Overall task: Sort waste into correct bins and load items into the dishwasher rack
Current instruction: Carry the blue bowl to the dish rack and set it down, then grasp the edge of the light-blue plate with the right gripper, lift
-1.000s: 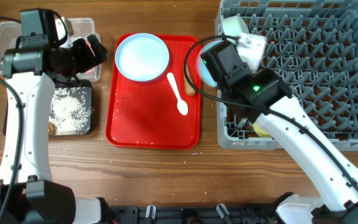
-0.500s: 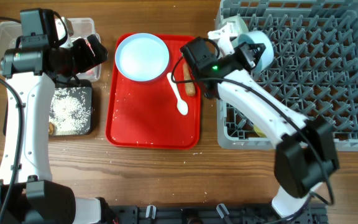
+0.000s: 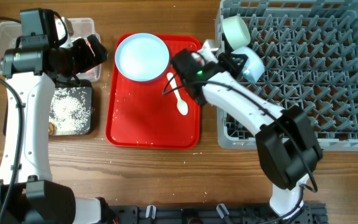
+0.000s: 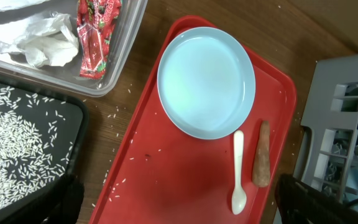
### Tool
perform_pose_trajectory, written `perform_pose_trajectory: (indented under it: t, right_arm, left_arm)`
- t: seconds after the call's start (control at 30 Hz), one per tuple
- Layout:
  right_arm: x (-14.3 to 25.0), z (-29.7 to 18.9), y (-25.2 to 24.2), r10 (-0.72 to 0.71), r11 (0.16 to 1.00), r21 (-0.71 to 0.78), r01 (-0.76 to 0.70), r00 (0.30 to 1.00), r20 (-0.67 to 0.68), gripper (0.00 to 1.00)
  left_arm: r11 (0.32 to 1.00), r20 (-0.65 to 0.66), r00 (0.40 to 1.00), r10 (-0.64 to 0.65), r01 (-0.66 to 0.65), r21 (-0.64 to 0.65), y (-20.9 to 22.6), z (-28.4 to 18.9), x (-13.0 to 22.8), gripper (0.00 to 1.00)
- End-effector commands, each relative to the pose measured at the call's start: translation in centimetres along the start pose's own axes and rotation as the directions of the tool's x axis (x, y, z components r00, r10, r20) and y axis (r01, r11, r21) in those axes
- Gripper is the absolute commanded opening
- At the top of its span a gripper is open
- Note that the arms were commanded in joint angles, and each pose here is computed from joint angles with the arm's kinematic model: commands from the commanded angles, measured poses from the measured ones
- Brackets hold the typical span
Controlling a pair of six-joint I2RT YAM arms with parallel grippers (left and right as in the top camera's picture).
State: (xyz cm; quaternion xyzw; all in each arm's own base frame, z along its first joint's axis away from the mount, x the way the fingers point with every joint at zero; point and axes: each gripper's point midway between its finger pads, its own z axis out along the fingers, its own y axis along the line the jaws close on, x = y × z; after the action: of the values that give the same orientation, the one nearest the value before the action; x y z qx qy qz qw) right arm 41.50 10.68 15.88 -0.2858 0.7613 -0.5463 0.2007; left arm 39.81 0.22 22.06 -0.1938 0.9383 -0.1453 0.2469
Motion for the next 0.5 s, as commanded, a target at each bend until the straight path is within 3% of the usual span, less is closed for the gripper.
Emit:
perform_pose_trajectory:
  t: [0.0,0.13,0.3,0.37,0.47]
  right_arm:
    - [-0.8,-2.2,4.1,-0.096,0.982,-0.156,0.106,0.993,0.073,1.00]
    - [-0.9,-3.7,4.6,-0.064,0.973,-0.215,0.084,0.993,0.100,1.00]
    - [-2.7,-7.3,0.8,0.191,0.902,-0.420,-0.101,0.965,0.180,1.00]
    - [-4.4,-11.2,0.2,0.370,0.748,-0.644,-0.159,0.906,0.206,1.00]
    - [-7.3,-19.7,0.1,0.565,0.368,-0.930,0.016,0.790,0.237,1.00]
  left_arm:
    - [1.000,0.009,1.000,0.000,0.000,0.002,0.0,-0.2,-0.3,1.00]
    - [1.000,0.009,1.000,0.000,0.000,0.002,0.0,-0.2,-0.3,1.00]
    - [1.000,0.009,1.000,0.000,0.000,0.002,0.0,-0.2,-0.3,1.00]
    - [1.000,0.009,1.000,0.000,0.000,0.002,0.0,-0.2,-0.3,1.00]
    - [1.000,0.009,1.000,0.000,0.000,0.002,0.0,-0.2,-0.3,1.00]
